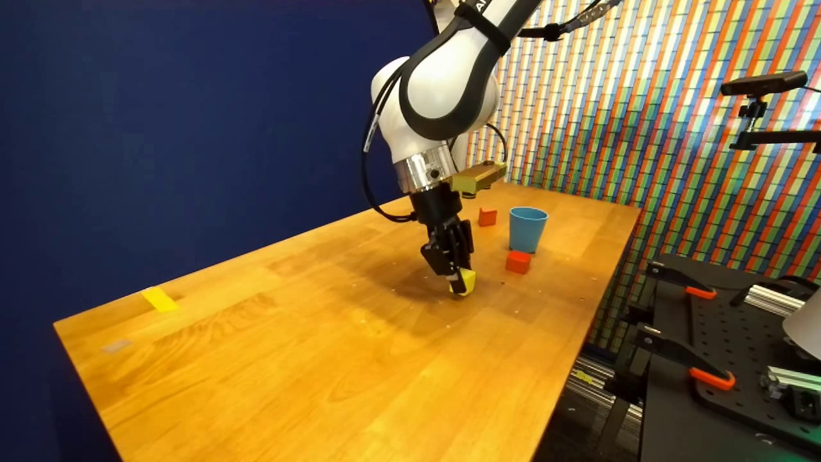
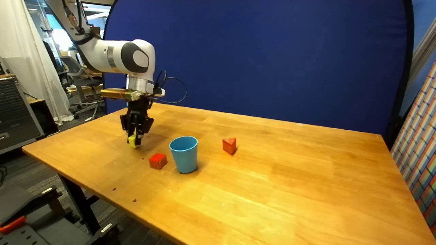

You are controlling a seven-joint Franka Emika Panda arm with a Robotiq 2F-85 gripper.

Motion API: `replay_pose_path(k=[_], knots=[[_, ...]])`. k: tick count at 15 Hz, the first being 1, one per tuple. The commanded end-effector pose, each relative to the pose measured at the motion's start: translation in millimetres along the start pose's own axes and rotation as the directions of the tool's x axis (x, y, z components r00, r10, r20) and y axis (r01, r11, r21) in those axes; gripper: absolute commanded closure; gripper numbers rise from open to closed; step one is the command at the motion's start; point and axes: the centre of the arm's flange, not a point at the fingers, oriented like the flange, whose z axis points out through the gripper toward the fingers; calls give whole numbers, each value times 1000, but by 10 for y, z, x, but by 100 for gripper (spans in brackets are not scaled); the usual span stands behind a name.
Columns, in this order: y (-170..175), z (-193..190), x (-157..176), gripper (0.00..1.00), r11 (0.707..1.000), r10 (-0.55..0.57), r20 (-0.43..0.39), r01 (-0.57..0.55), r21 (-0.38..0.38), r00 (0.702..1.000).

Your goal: Put the yellow block in the cup

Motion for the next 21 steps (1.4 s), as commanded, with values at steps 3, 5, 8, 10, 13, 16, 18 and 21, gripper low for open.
replay_pose_path(k=[3, 5, 8, 10, 13, 16, 18, 21], knots=[[929, -747, -547, 91, 968, 237, -103, -226, 110, 966], [1380, -924, -744, 91, 939, 329, -118, -310, 150, 937], [1938, -1138, -1032, 91, 891, 436, -134, -406, 201, 890], [2215, -1194, -1166, 91, 859, 498, -139, -465, 215, 856], [2468, -1165, -1242, 91, 827, 542, -114, -504, 249, 833], [2550, -1051, -1202, 91, 810, 562, -85, -528, 255, 823], [2579, -944, -1180, 91, 800, 571, -54, -541, 260, 819], [2573, -825, -1159, 91, 785, 585, -24, -558, 271, 811]])
